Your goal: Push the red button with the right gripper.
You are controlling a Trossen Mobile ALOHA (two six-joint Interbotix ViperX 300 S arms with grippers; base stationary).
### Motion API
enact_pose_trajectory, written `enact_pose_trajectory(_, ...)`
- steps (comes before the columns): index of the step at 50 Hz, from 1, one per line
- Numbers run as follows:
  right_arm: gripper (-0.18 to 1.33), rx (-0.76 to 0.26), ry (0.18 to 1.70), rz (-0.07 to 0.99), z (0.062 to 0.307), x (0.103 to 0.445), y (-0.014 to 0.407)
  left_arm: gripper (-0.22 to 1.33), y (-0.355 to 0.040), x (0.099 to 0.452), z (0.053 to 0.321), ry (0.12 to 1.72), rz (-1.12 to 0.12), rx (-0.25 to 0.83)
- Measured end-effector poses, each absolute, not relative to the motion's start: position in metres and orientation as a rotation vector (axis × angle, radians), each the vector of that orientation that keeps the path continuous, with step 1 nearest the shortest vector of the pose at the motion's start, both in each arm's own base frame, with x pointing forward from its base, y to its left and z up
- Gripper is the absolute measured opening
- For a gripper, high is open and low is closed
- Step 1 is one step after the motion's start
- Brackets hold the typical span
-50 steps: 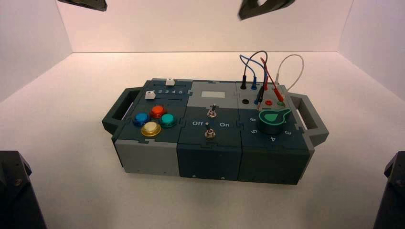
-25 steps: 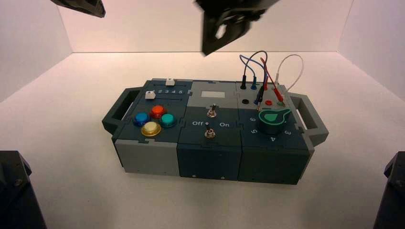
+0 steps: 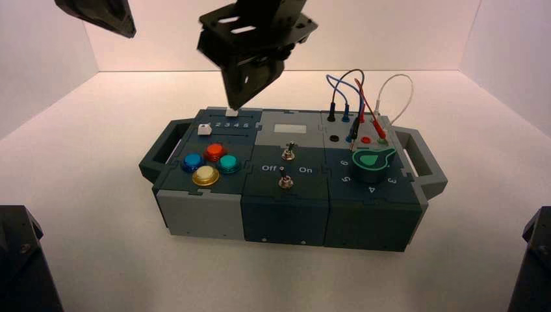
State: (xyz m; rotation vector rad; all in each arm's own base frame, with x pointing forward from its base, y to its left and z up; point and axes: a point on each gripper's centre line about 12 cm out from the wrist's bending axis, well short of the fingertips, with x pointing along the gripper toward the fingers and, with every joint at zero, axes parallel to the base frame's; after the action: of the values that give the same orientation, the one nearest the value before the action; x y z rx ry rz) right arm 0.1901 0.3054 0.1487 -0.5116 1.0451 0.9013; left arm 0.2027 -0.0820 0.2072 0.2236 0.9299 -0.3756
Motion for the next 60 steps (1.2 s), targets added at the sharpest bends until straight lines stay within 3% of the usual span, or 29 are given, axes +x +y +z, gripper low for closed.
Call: enact_pose_trajectory(60, -0.14, -0.524, 1.189, 0.902, 0.102, 0.187, 0.339, -0.16, -0.077, 0.194, 0.208, 0.996, -0.368, 0.242)
